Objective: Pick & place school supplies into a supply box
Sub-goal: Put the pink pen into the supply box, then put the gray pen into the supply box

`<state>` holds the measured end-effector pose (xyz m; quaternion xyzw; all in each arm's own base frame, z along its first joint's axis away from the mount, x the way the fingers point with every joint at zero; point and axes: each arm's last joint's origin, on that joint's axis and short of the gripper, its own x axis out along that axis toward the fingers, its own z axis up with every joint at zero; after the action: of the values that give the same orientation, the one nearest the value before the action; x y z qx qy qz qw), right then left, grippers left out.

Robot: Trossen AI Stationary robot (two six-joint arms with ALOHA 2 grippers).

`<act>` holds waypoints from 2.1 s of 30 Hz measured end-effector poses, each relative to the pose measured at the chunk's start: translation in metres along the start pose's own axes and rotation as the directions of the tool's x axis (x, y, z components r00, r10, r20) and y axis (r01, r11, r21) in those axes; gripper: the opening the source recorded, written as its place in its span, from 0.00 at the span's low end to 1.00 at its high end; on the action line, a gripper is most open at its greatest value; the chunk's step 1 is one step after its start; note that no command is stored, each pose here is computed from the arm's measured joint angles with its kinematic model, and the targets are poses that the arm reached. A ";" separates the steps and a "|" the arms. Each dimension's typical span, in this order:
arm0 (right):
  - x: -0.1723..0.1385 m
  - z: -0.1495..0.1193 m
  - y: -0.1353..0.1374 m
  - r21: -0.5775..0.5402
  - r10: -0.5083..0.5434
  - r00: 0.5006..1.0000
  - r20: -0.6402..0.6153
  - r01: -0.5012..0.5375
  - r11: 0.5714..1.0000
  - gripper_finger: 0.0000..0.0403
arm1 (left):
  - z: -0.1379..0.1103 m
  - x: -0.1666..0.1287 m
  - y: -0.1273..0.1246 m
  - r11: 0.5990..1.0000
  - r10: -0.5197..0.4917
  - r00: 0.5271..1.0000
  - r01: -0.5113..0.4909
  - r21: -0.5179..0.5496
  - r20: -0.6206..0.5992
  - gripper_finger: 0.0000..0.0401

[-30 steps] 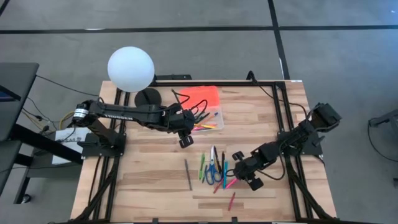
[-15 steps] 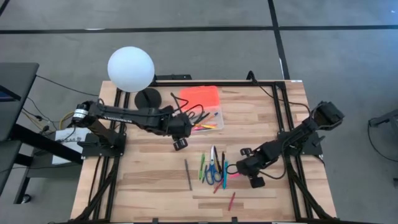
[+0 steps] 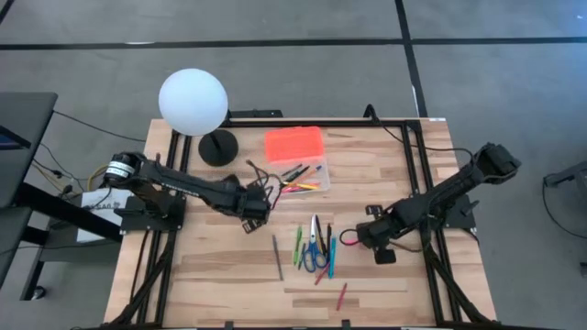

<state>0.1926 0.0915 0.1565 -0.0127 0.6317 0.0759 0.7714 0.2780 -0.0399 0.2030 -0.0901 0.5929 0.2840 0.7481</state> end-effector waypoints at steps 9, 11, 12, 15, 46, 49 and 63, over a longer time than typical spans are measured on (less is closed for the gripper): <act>-0.031 0.005 -0.025 0.077 -0.064 0.982 0.176 0.051 0.996 0.03 | -0.039 0.007 -0.034 0.994 -0.073 0.987 0.083 -0.065 0.147 0.31; -0.038 0.011 -0.035 0.080 -0.105 0.970 0.219 0.089 0.993 0.03 | -0.044 0.004 -0.038 0.996 -0.074 0.983 0.083 -0.045 0.168 0.31; -0.041 0.014 -0.041 0.079 -0.128 0.964 0.235 0.112 0.991 0.03 | -0.045 0.003 -0.040 0.996 -0.075 0.981 0.083 -0.040 0.178 0.31; -0.049 0.028 -0.062 0.069 -0.173 0.941 0.290 0.160 0.985 0.04 | -0.048 0.001 -0.042 0.995 -0.064 0.978 0.077 -0.058 0.200 0.31; -0.008 0.148 -0.206 -0.093 -0.227 0.954 0.196 0.249 0.964 0.09 | -0.064 -0.029 -0.047 0.949 -0.063 0.910 0.182 -0.257 0.410 0.31; -0.010 0.148 -0.209 -0.082 -0.234 0.950 0.207 0.256 0.963 0.12 | -0.064 -0.029 -0.048 0.949 -0.064 0.910 0.183 -0.257 0.410 0.31; -0.022 0.143 -0.208 0.086 -0.237 0.952 0.194 0.224 0.971 0.30 | -0.064 -0.029 -0.048 0.949 -0.063 0.908 0.183 -0.256 0.415 0.31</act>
<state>0.3547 -0.1001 0.1912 -0.0541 0.5459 -0.0338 0.8354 0.2461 -0.1183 0.2028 -0.1758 0.3717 0.3317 0.8491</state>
